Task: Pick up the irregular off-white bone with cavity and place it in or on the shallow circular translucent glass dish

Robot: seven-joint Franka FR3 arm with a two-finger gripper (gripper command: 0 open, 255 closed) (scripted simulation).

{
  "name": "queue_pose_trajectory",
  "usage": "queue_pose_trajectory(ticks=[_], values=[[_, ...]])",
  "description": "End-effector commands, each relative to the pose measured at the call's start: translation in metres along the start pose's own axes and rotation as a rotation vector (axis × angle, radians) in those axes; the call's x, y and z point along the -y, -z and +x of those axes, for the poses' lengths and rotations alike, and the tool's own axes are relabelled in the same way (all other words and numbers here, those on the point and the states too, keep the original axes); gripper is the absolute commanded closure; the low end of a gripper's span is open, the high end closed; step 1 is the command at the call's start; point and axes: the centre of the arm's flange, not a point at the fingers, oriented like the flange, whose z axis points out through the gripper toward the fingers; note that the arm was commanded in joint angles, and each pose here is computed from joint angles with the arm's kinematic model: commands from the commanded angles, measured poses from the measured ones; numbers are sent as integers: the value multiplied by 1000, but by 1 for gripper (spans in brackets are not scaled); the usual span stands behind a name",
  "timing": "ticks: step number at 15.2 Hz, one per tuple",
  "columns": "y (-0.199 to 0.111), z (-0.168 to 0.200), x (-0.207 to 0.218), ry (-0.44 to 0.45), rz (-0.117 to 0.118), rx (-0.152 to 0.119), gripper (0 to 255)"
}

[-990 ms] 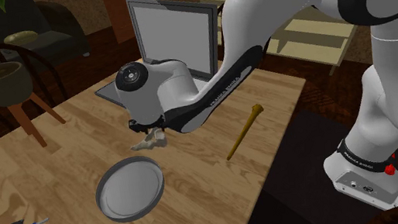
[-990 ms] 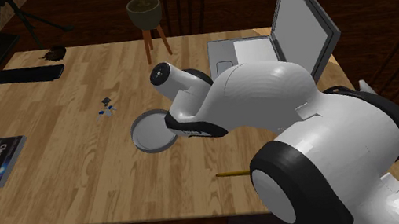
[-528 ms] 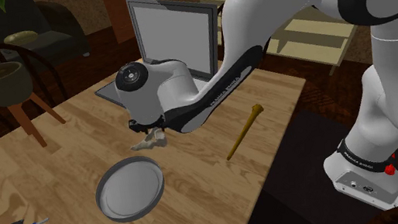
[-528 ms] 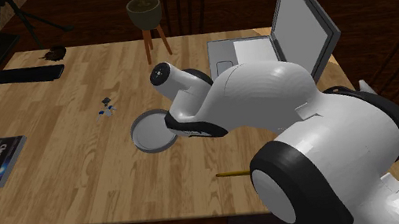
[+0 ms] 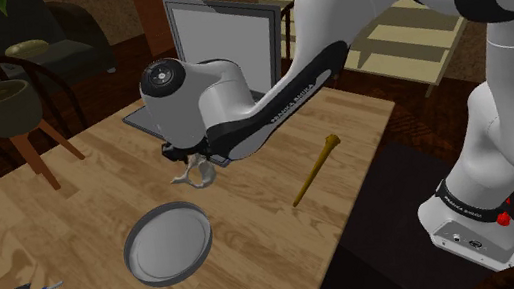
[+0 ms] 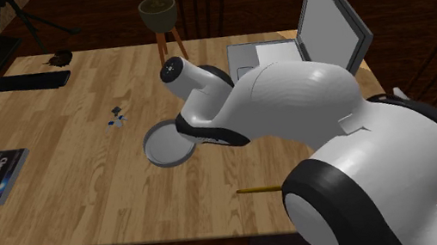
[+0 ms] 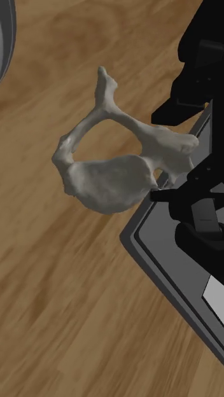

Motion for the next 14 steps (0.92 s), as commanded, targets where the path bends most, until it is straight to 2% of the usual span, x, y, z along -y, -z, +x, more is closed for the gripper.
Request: queue_pose_trajectory(ticks=[1, 11, 14], values=[[9, 5, 1, 0, 0, 0, 255], [55, 28, 3, 0, 0, 0, 255], [75, -4, 16, 0, 0, 0, 255]])
